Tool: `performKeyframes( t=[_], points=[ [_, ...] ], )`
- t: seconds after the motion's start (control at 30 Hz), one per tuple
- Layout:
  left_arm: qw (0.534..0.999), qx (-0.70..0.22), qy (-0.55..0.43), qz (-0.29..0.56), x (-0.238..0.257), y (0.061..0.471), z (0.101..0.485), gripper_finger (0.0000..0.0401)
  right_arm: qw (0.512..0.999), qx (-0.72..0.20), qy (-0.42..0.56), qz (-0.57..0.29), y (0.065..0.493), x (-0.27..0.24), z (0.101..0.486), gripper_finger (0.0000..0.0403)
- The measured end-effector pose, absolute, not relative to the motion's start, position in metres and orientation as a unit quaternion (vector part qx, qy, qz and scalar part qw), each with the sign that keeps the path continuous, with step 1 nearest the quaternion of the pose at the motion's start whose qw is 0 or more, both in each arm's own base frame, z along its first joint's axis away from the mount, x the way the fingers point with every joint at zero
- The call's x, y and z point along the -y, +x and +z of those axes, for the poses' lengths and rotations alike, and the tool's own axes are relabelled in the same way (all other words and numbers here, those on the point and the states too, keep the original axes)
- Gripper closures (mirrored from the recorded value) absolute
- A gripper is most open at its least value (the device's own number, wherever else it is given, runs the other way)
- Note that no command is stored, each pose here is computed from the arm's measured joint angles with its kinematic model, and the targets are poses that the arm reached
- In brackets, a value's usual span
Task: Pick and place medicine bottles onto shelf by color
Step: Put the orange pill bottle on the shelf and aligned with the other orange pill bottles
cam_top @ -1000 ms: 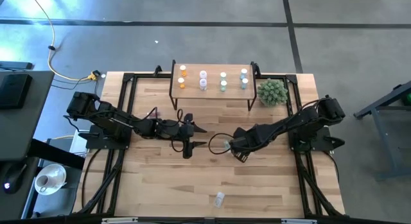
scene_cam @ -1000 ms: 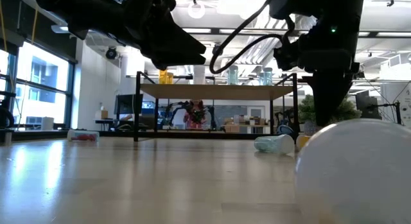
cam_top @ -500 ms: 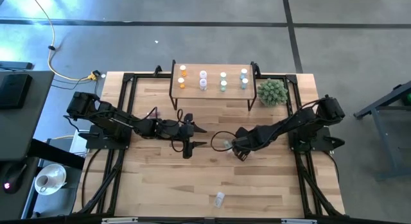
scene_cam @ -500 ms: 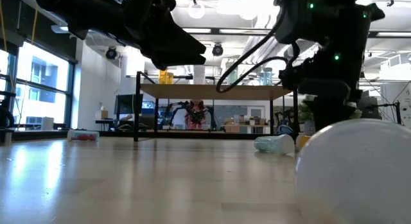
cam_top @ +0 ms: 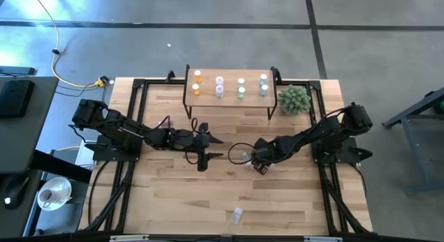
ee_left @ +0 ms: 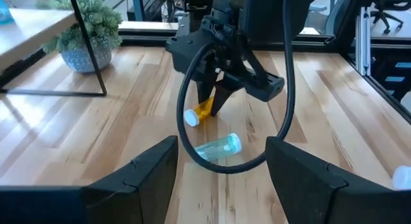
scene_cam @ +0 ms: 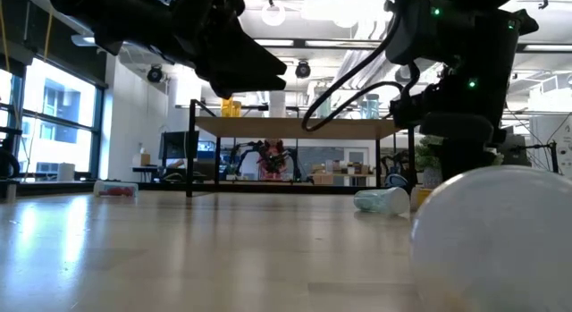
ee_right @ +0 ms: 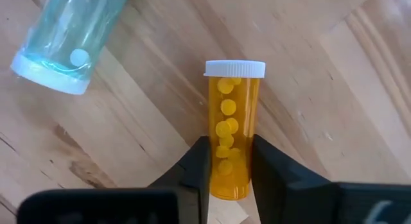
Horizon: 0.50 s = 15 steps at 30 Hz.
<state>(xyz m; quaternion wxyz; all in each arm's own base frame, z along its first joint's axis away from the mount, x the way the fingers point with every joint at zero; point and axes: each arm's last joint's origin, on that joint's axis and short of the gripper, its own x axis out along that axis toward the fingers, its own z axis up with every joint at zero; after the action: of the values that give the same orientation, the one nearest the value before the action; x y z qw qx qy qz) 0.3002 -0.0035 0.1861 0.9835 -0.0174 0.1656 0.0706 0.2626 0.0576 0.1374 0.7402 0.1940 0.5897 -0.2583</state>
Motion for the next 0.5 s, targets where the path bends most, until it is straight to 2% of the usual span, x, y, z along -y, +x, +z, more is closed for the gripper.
performKeyframes(
  t=[0.27,0.5],
  points=[
    [0.976,-0.201,-0.031,0.075,0.003,0.298,0.179,0.0178,0.762,-0.567,0.2,-0.241,0.259,-0.06,0.154,0.0329],
    [0.974,-0.21,-0.03,0.075,0.003,0.297,0.178,0.0178,0.834,-0.473,0.19,-0.211,0.247,-0.073,0.197,0.0329]
  ],
)
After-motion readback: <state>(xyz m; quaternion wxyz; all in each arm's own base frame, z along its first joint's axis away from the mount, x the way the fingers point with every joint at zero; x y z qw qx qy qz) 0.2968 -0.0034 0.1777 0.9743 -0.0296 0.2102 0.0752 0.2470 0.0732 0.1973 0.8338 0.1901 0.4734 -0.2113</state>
